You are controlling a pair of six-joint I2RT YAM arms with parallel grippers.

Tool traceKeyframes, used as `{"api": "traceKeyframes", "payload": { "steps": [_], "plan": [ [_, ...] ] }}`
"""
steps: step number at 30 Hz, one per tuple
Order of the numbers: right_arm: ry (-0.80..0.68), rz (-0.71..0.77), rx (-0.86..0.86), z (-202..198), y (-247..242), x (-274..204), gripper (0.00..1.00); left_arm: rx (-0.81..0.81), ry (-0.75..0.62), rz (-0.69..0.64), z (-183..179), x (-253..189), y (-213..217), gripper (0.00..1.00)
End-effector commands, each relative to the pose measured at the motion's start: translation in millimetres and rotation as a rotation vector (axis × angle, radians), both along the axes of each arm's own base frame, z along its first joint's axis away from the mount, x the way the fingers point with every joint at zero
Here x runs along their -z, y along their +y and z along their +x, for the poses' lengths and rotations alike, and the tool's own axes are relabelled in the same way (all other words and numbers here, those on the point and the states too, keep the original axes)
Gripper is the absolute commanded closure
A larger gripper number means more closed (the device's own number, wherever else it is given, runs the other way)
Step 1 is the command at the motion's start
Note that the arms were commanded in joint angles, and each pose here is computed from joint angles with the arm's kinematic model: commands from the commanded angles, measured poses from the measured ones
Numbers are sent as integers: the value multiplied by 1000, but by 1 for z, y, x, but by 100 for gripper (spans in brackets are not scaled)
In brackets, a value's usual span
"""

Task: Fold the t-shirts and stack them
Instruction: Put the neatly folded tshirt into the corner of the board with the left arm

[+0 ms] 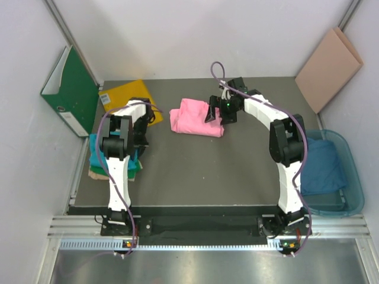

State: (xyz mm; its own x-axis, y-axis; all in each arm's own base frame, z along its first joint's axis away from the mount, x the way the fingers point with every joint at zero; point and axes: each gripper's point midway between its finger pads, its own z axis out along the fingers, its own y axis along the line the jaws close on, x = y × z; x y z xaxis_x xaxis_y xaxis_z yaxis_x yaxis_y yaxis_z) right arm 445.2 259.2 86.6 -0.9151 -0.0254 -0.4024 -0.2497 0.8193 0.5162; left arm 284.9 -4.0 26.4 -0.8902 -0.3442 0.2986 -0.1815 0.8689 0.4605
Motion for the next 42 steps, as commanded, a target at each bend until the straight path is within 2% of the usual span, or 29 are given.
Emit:
{"api": "traceKeyframes", "payload": {
  "steps": [1, 3, 6, 7, 9, 10, 11, 16, 20, 23, 24, 25, 26, 28, 32, 34, 35, 36, 37, 38, 40, 41, 42],
  "plan": [
    [-98, 23, 41, 10, -11, -36, 7, -85, -325, -399, 89, 39, -89, 100],
    [-100, 21, 50, 10, -13, -36, 7, -78, -331, -398, 91, 32, -89, 100],
    [-107, 20, 66, 12, -16, -37, 6, -65, -384, -416, 98, 12, -91, 60],
    [-106, 21, 71, 13, -16, -36, 6, -63, -394, -430, 96, 8, -92, 38],
    [-115, 28, 74, 15, -16, -40, 6, -42, -434, -494, 95, -12, -102, 11],
    [-112, 27, 82, 17, -17, -39, 6, -33, -445, -511, 94, -18, -104, 1],
    [-119, 32, 83, 19, -17, -42, 6, -14, -466, -536, 93, -32, -107, 1],
    [-134, 47, 84, 26, -13, -49, 6, 43, -494, -632, 73, -64, -117, 1],
    [-134, 60, 80, 31, -9, -49, 6, 93, -674, -653, 83, -107, -109, 1],
    [-142, 79, 73, 35, -6, -54, 6, 5, -796, -724, 92, -126, -94, 1],
    [-147, 86, 66, 36, -3, -56, 6, -67, -804, -738, 90, -121, -79, 1],
    [-164, 90, 50, 37, -1, -60, 6, -85, -838, -814, 88, -133, -84, 1],
    [-174, 97, 29, 37, 6, -67, 7, -135, -865, -821, 89, -134, -74, 1],
    [-190, 79, -24, 35, 17, -68, 6, -144, -923, -849, 87, -138, -64, 1],
    [-227, 106, -95, 32, 40, -91, 6, -129, -920, -835, 78, -146, -59, 1],
    [-225, 137, -146, 23, 66, -91, 7, -134, -948, -788, 72, -153, -50, 1],
    [-239, 164, -176, 20, 78, -101, 9, -153, -965, -724, 71, -153, -40, 1],
    [-232, 175, -196, 16, 88, -101, 14, -177, -973, -693, 68, -152, -31, 1],
    [-216, 191, -239, 4, 107, -96, 18, -181, -1007, -678, 66, -159, -27, 5],
    [-219, 215, -270, -2, 119, -101, 21, -199, -1005, -652, 62, -158, -21, 21],
    [-212, 237, -320, -20, 142, -101, 28, -218, -1011, -521, 58, -156, 2, 59],
    [-211, 246, -342, -27, 150, -102, 33, -237, -970, -466, 48, -152, 10, 96],
    [-208, 251, -357, -32, 156, -101, 39, -241, -967, -349, 45, -152, 30, 100]
  ]
}}
